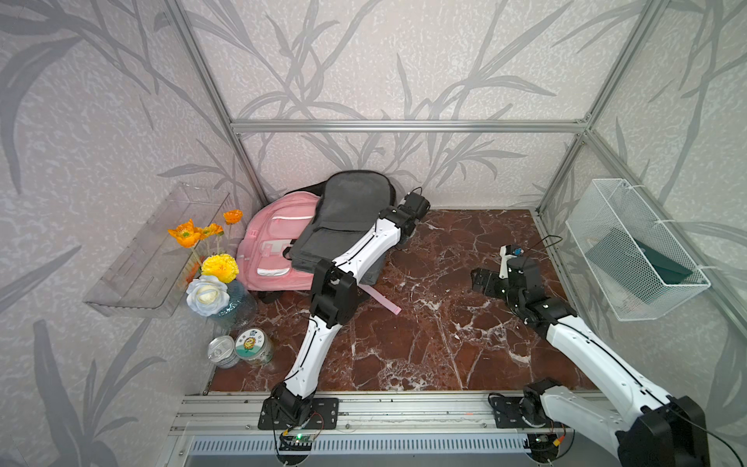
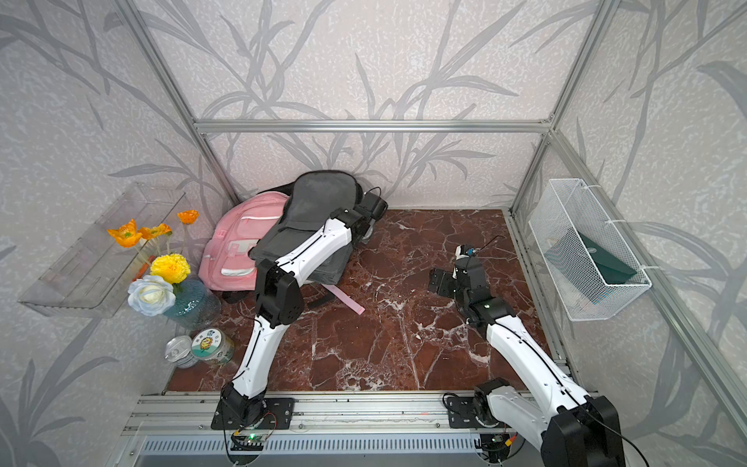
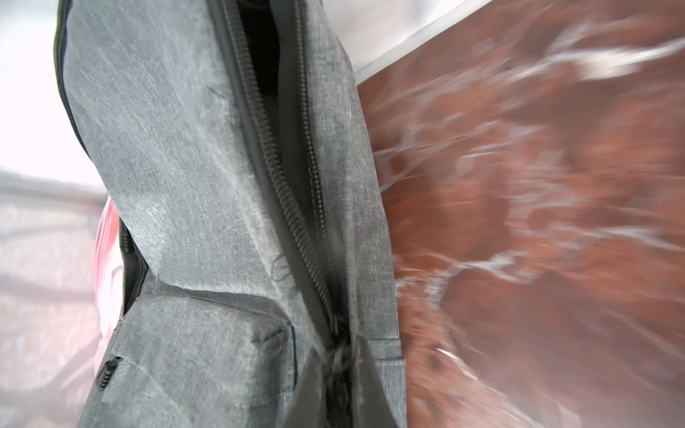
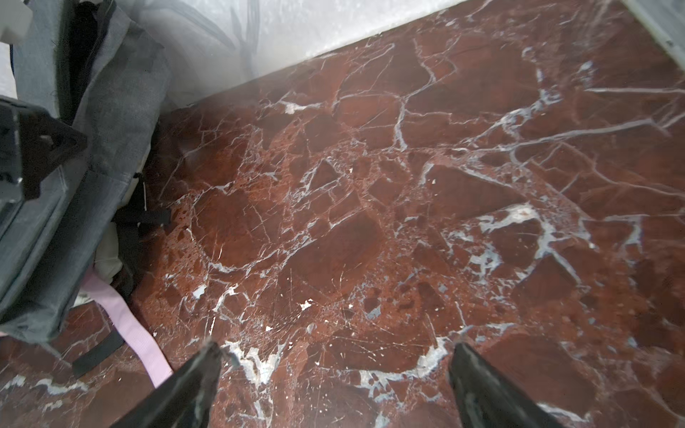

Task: Zip up the backpack
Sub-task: Pick up the backpack from the backpack, then place the backpack at the center of the board.

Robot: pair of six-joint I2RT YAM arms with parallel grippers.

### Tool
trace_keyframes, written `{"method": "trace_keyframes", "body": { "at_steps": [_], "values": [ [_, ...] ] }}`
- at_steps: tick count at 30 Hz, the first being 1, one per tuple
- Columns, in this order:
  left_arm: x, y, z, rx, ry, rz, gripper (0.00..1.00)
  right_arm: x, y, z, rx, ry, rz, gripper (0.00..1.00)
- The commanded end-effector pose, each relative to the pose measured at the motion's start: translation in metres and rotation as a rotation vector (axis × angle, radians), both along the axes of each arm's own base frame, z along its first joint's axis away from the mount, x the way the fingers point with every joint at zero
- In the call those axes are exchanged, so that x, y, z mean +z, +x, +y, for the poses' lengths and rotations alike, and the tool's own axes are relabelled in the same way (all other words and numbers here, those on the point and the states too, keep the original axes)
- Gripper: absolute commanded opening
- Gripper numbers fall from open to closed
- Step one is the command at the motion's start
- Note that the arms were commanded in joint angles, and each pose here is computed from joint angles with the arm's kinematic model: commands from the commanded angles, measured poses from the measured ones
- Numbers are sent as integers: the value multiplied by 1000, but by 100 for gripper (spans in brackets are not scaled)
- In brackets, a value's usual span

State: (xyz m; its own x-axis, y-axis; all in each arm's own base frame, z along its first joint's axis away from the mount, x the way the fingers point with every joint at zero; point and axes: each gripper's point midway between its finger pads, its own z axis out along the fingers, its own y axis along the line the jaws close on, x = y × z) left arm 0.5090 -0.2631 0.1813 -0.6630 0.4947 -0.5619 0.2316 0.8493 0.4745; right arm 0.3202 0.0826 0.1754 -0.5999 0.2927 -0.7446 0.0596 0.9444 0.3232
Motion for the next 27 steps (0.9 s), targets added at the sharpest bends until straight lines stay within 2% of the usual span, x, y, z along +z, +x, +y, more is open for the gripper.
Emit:
{"method": "trace_keyframes", "body": {
  "at_steps": [1,6,12,17,18,19,21,23,24,25,27],
  "values": [
    [67,-18,-69,-187,-143,-150,0,14,-8,-23,-107,-41,-47,96],
    [62,-43,-118,-224,-317,-93,0,23,-17,-37,-154,-83,-70,96],
    [32,-68,-162,-237,-412,-7,0,10,-14,-33,-138,-94,-14,96],
    [1,-89,-188,-271,-518,140,0,-3,-11,-28,-130,-73,17,96],
    [-2,-92,-190,-277,-534,162,3,-4,-10,-27,-130,-73,22,96],
    [-5,-97,-193,-283,-550,187,9,-5,-9,-27,-129,-72,27,96],
    [-7,-105,-199,-313,-587,235,30,-7,-9,-26,-129,-71,32,96],
    [-4,-114,-201,-346,-608,270,56,-8,-8,-26,-128,-68,34,96],
    [0,-113,-198,-340,-614,268,67,-8,-7,-25,-126,-64,36,96],
    [3,-110,-193,-342,-616,267,81,-10,-7,-24,-125,-62,41,96],
    [7,-95,-172,-303,-611,255,90,-14,-5,-21,-122,-42,51,95]
  ]
}}
